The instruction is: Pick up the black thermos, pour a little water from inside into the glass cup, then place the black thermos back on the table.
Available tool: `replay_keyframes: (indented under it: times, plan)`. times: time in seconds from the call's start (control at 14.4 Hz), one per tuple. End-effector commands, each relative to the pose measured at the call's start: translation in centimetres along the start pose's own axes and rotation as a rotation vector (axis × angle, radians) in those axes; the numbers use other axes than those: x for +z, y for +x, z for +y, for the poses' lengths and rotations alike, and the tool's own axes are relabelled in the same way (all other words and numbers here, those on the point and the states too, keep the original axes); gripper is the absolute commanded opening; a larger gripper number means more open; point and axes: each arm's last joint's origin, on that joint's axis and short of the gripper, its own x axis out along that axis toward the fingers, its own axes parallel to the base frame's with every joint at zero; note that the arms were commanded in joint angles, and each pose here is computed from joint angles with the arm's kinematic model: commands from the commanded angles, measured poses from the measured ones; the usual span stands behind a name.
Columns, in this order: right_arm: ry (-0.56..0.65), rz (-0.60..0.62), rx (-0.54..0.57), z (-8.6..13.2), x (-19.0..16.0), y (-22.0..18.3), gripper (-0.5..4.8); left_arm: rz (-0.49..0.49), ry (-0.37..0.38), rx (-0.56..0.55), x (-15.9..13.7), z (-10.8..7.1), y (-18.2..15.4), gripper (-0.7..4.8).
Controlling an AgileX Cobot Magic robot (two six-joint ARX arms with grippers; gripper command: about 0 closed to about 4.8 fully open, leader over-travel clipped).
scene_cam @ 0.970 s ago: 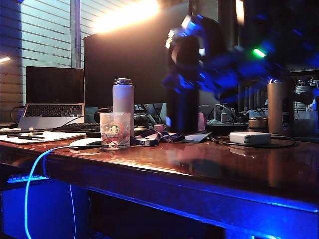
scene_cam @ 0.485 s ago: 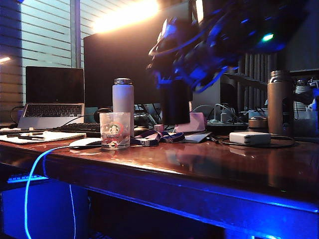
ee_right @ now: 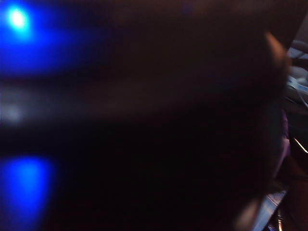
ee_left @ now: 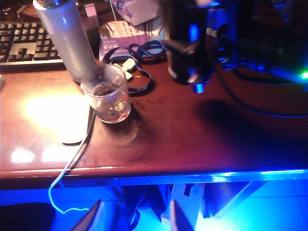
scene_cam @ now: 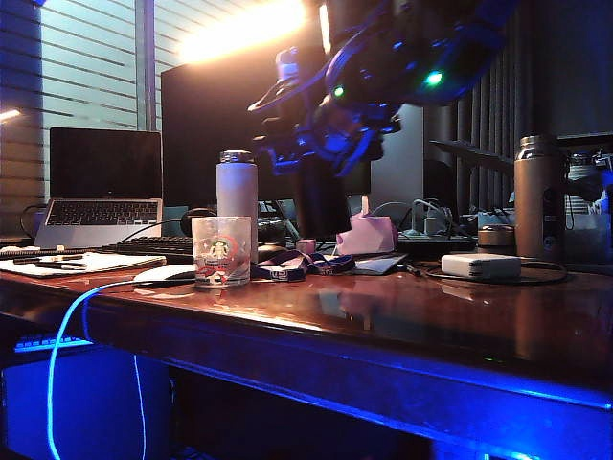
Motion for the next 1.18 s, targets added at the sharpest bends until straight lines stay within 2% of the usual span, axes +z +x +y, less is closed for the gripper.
replay_keyframes:
  times: [0.07, 0.28, 0.83, 1.18]
  plan:
    - [-0.026, 0.002, -0.053, 0.4, 0.6, 1.7, 1.06, -0.010, 0.005, -0.003, 0.1, 0.0, -0.1, 1.87]
    - [-0.035, 0.030, -0.097, 0.6, 0.2, 2.4, 1.06, -0.010, 0.005, -0.002, 0.1, 0.0, -0.1, 1.87]
    - [0.003, 0.025, -0.071, 0.7, 0.3, 2.4, 1.06, -0.010, 0.005, -0.002, 0.1, 0.0, -0.1, 1.87]
    - [0.008, 0.022, -0.137, 1.7, 0.9, 2.7, 1.06, -0.011, 0.005, -0.003, 0.1, 0.0, -0.1, 1.87]
